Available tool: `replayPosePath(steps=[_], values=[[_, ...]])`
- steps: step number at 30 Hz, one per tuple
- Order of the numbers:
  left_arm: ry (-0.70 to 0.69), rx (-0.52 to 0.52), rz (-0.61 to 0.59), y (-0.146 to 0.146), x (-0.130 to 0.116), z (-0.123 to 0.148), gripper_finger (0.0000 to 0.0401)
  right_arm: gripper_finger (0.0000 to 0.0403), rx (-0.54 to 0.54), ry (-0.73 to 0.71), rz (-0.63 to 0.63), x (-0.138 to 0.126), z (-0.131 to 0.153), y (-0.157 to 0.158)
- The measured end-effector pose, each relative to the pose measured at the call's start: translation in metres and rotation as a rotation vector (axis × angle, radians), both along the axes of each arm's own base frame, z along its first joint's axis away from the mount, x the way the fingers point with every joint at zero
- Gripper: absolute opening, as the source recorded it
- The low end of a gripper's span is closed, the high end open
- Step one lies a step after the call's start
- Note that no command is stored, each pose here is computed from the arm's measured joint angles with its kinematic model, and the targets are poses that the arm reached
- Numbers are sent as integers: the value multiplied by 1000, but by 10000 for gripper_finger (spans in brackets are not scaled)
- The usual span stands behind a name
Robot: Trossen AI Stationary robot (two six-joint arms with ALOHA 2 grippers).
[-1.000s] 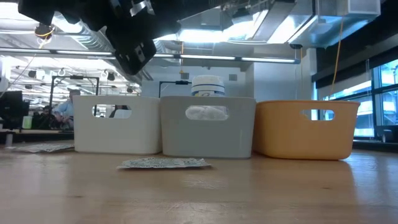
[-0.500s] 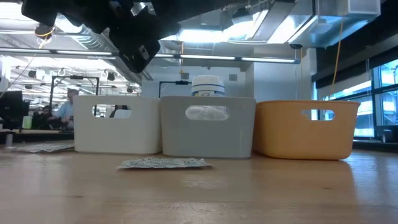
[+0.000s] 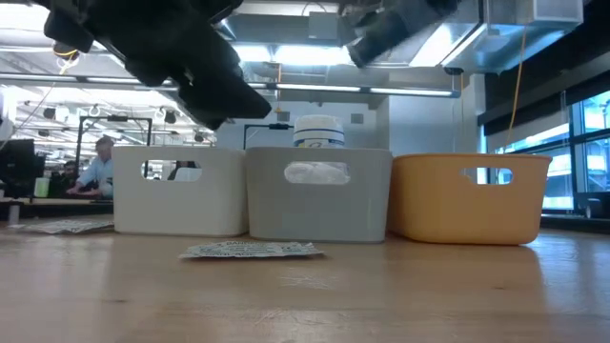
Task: Pick & Place Travel size toiletries
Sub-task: Put the blue shave cream into the yellow bin
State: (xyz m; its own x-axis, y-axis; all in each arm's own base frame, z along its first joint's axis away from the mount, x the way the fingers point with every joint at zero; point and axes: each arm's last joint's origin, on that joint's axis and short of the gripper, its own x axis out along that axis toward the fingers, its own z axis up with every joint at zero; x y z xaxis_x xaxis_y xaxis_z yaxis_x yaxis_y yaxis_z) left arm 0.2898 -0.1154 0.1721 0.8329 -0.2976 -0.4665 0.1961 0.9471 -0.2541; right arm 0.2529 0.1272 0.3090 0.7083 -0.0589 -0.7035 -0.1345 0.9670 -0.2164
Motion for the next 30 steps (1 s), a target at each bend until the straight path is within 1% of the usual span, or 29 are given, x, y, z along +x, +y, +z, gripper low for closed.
replayPosePath(steps=[5,7,9,15,20,22,26,30], values=[[-6,18,4,4,1,0,244,1,177,193,-126,-5,-2,-42],[-6,18,8,5,2,0,242,1,226,271,-168,-6,-5,-55],[-8,25,4,5,2,0,242,0,252,323,-190,-7,-7,-64],[-13,40,-1,5,2,0,240,0,279,399,-294,-7,-13,-79],[-13,40,2,5,2,0,240,0,280,533,-303,3,-33,-78],[-11,40,1,5,2,0,239,0,264,593,-311,5,-41,-77],[-12,45,-2,5,2,0,239,0,248,651,-329,9,-51,-76],[-31,98,-13,6,2,0,239,0,261,686,-322,14,-58,-75]])
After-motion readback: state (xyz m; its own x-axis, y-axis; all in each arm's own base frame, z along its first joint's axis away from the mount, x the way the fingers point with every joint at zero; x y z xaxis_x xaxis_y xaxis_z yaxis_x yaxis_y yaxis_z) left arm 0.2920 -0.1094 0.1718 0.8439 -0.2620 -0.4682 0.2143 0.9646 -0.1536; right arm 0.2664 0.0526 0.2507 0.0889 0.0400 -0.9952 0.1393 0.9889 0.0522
